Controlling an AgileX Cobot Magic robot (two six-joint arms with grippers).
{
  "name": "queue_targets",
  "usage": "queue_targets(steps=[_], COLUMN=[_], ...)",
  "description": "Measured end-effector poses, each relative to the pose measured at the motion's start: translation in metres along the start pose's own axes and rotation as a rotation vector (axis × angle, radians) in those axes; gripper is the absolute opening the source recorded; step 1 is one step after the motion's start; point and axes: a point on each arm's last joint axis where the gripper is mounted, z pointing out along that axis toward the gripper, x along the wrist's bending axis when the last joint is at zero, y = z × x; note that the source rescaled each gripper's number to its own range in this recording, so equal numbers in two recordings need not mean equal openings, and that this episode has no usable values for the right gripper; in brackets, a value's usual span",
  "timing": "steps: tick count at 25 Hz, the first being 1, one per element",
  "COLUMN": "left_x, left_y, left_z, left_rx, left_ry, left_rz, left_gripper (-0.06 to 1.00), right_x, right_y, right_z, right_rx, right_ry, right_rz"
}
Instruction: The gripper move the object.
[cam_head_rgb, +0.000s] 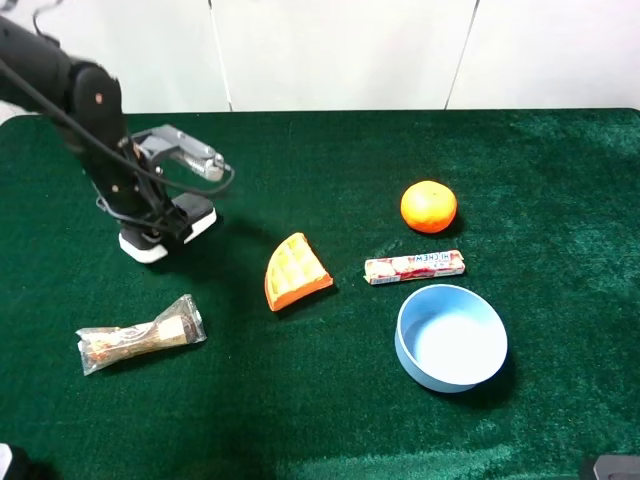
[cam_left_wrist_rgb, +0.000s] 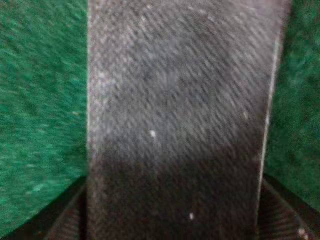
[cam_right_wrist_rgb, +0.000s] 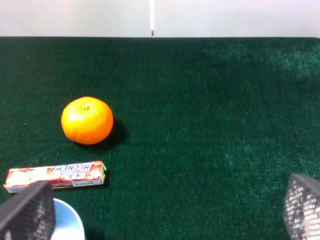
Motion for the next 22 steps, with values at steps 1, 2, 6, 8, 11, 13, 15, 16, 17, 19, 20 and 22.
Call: queue_targets(steps=[1, 2, 6, 8, 11, 13, 15, 16, 17, 19, 20, 22], left_x=[0.000, 0.000, -0.004, -0.007, -0.012, -0.016, -0.024, -0.029, -0.033, -0.046, -0.053, -0.067], left_y=[0.003, 0.008, 0.033, 0.046, 0.067, 0.080, 0.093, 0.101, 0.109, 0.124, 0.132, 0.144], left_z=[-0.004, -0.009, -0.032, -0.044, -0.062, -0.066, -0.066, -0.066, -0.067, -0.063, -0.062, -0.058], left_rx=[0.006, 0.010, -0.011, -0.048, -0.094, -0.099, -0.098, -0.100, -0.108, -0.112, -0.117, -0.125], left_ry=[0.004, 0.011, 0.042, 0.056, 0.071, 0.074, 0.077, 0.080, 0.083, 0.083, 0.082, 0.079], left_rz=[0.008, 0.022, 0.071, 0.093, 0.116, 0.134, 0.161, 0.180, 0.198, 0.242, 0.266, 0.305], left_gripper=[0.01, 0.01, 0.01, 0.01, 0.01, 0.01, 0.01, 0.01, 0.01, 0.01, 0.01, 0.01], right_x=[0.000, 0.000, 0.000, 0.000, 0.000, 0.000, 0.000, 0.000, 0.000, 0.000, 0.000, 0.000], right_y=[0.000, 0.000, 0.000, 0.000, 0.000, 0.000, 0.000, 0.000, 0.000, 0.000, 0.000, 0.000], right_z=[0.000, 0.000, 0.000, 0.000, 0.000, 0.000, 0.000, 0.000, 0.000, 0.000, 0.000, 0.000], right_rx=[0.000, 0.000, 0.000, 0.000, 0.000, 0.000, 0.000, 0.000, 0.000, 0.000, 0.000, 0.000], right_ry=[0.000, 0.000, 0.000, 0.000, 0.000, 0.000, 0.000, 0.000, 0.000, 0.000, 0.000, 0.000], right_rz=[0.000, 0.000, 0.000, 0.000, 0.000, 0.000, 0.000, 0.000, 0.000, 0.000, 0.000, 0.000])
